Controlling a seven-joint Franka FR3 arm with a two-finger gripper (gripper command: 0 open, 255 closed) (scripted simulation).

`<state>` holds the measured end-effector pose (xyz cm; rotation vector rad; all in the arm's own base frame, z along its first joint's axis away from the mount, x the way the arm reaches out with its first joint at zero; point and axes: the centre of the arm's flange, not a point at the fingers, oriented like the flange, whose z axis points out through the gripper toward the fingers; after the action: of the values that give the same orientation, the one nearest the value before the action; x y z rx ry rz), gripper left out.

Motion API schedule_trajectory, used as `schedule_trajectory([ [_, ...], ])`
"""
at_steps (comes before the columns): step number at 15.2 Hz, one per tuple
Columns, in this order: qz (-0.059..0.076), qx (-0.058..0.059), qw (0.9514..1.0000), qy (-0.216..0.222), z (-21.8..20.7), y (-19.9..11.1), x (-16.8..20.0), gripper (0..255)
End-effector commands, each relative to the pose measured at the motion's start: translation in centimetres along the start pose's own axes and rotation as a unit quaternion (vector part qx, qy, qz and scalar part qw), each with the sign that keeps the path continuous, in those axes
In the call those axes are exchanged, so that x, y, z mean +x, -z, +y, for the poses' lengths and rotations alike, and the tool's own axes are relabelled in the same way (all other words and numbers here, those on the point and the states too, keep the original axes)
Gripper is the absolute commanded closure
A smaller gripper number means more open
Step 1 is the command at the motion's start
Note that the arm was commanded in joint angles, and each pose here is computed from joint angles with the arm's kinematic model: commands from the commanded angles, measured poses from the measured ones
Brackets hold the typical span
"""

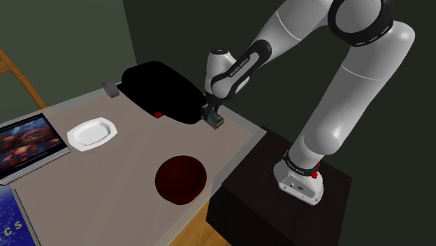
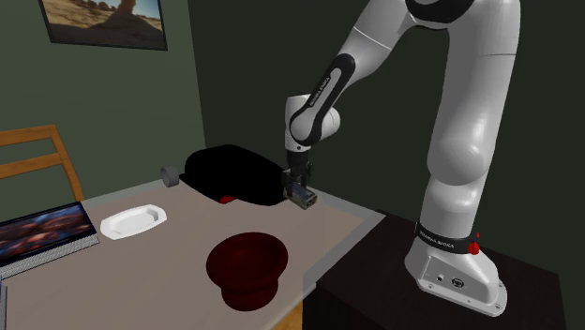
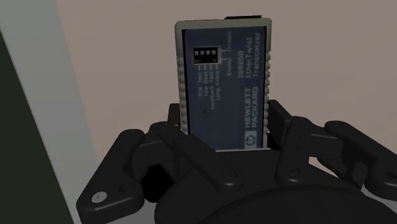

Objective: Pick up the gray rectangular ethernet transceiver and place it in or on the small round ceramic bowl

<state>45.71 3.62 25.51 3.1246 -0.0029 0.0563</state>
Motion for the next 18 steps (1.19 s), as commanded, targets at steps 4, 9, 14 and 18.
schedule_trajectory([
  [4,0.0,0.0,1.0,0.0,0.1,2.7,0.1,255],
  [9,0.0,0.0,1.0,0.0,0.1,5.3,0.2,255],
  [14,0.0,0.0,1.0,0.0,0.2,8.0,0.3,255],
  [18,0.0,0.0,1.0,0.0,0.2,10.1,0.4,255],
])
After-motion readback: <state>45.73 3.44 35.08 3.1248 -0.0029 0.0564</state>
